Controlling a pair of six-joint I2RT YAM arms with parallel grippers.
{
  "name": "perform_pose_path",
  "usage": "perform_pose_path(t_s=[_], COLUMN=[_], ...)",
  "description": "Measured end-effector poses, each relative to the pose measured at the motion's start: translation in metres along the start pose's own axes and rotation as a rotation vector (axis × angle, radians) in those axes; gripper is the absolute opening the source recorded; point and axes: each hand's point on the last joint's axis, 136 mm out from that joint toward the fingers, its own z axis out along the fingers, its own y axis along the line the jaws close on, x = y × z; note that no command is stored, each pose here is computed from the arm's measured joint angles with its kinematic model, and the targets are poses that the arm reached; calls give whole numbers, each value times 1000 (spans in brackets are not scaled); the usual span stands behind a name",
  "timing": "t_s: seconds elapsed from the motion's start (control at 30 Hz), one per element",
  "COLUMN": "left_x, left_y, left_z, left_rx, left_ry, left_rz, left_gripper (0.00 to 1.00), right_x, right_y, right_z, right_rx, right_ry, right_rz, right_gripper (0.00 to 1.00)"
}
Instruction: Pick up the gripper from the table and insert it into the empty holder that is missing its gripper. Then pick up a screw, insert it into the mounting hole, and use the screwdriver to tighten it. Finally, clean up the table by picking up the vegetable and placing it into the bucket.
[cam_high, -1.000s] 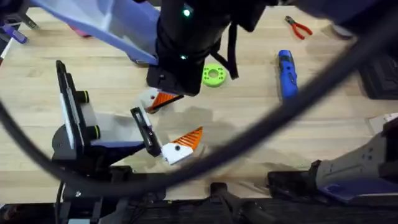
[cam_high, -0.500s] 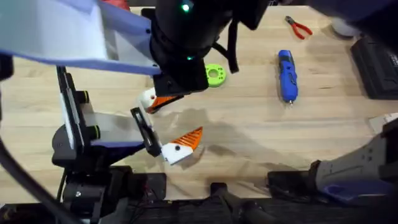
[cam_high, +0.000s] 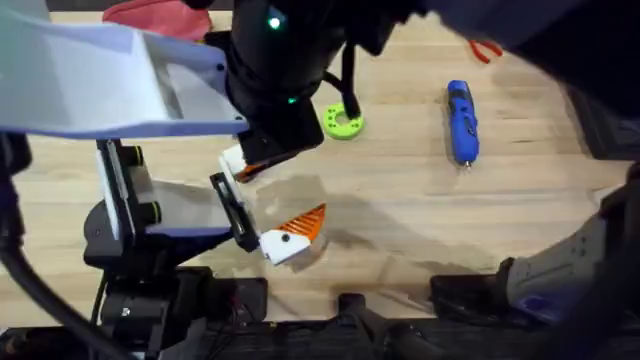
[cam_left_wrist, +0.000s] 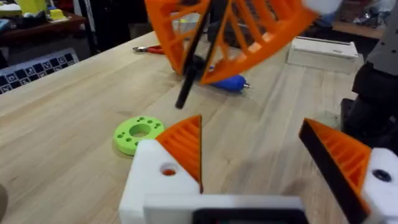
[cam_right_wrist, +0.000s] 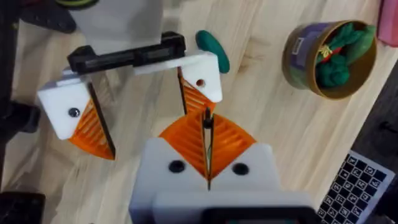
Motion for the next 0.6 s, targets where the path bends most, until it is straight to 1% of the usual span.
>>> perform_pose_path(t_s=[0.13,0.4,0.6], left_x=[0,0,0], left_y=[0,0,0], left_z=[0,0,0], left_rx=[0,0,0], left_ry=[0,0,0], left_rz=[0,0,0], left_gripper=[986,985,985], right_x=[-1,-14,-14], right_y=[-1,4,5], right_z=[3,3,11], right_rx=[-2,5,-7], right_ry=[2,-22,-11], right_rz=[-3,-31,-33], right_gripper=[5,5,5])
